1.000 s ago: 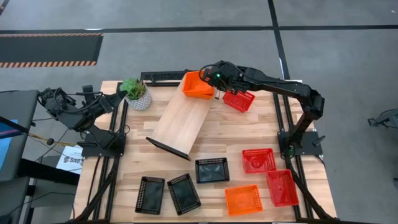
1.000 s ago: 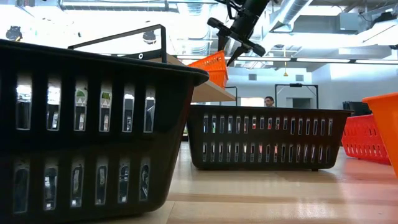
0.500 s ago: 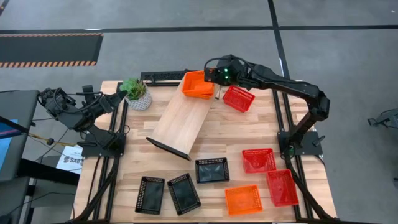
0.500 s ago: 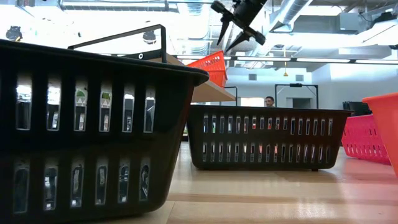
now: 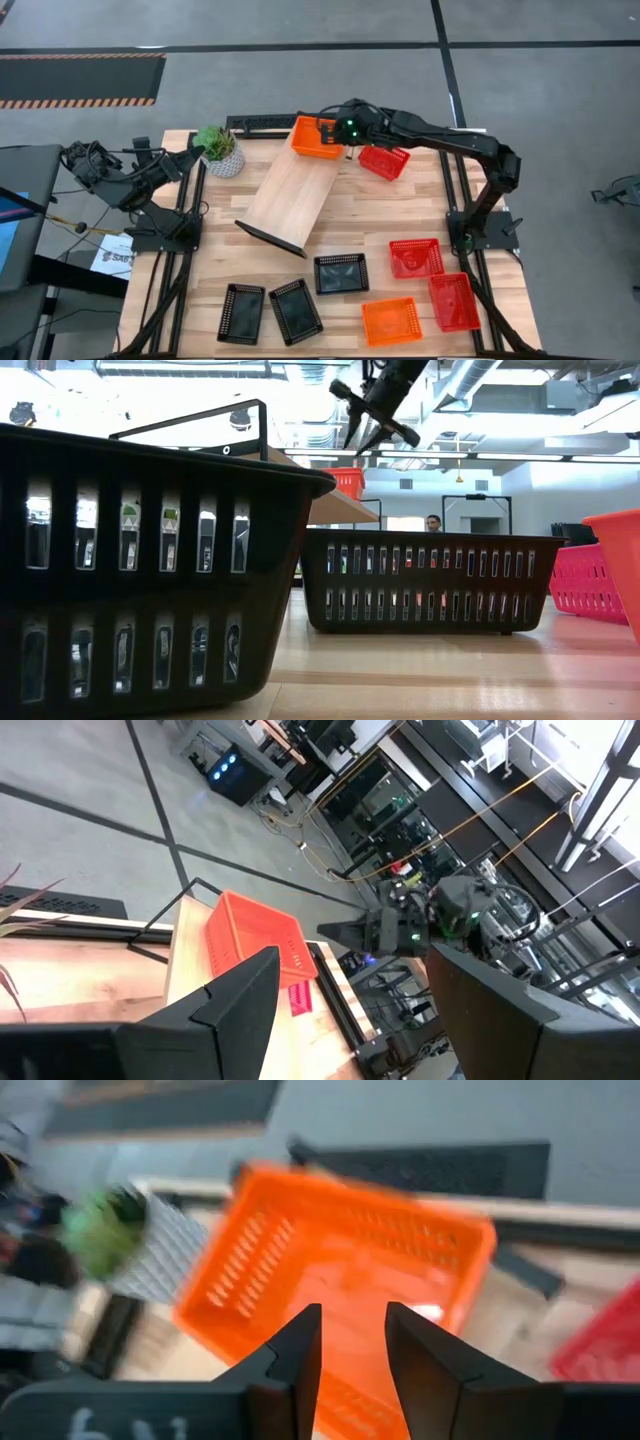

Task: Stack baskets on shelf by color
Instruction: Stack the top orange bin on top of the orange bin on the shelf

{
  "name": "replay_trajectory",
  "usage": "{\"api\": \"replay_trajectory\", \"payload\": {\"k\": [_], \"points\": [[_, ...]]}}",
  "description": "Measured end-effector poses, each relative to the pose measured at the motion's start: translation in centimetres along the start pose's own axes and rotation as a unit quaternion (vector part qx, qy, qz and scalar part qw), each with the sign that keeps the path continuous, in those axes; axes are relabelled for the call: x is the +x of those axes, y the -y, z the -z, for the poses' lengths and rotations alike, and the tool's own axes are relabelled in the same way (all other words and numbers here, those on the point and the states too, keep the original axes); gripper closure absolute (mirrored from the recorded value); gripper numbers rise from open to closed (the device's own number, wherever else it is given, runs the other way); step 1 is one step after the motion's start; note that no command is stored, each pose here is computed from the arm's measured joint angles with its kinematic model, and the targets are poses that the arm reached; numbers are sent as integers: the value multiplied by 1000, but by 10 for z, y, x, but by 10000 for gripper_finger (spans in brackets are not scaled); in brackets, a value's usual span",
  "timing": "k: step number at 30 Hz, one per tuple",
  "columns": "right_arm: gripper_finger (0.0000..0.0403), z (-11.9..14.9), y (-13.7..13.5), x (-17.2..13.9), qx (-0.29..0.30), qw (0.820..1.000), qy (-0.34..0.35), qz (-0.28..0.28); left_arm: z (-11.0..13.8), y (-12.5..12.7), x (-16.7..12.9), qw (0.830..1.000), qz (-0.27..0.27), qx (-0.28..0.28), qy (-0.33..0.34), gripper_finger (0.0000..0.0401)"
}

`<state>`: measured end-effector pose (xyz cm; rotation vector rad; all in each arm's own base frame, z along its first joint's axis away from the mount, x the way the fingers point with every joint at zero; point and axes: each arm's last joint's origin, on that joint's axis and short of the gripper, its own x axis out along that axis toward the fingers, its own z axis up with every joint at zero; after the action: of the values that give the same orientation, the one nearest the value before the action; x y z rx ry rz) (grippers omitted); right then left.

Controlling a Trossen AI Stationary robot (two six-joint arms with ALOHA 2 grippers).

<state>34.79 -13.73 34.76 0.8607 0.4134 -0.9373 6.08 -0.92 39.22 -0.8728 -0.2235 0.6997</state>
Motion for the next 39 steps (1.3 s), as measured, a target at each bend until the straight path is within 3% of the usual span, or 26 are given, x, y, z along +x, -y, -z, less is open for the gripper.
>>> {"api": "replay_trajectory", "payload": {"k": [7, 13, 18, 25, 31, 39], "points": [[275, -4, -10, -13, -9, 998, 18, -56, 0, 0, 0, 1000, 0, 0, -1, 159], [277, 12, -31, -15, -121, 977, -46, -170, 0, 0, 0, 1000, 1, 0, -2, 159], [288, 38, -38, 13, -190, 966, -78, -157, 1, 0, 0, 1000, 4, -7, -11, 159], [300, 54, -36, 42, -241, 956, -97, -136, 1, 0, 0, 1000, 7, -9, -22, 159], [305, 49, -30, 54, -246, 957, -98, -121, 1, 0, 0, 1000, 7, -11, -22, 159], [305, 35, -29, 51, -237, 967, -41, -90, 2, 1, 0, 1000, 7, -13, -23, 159]]}}
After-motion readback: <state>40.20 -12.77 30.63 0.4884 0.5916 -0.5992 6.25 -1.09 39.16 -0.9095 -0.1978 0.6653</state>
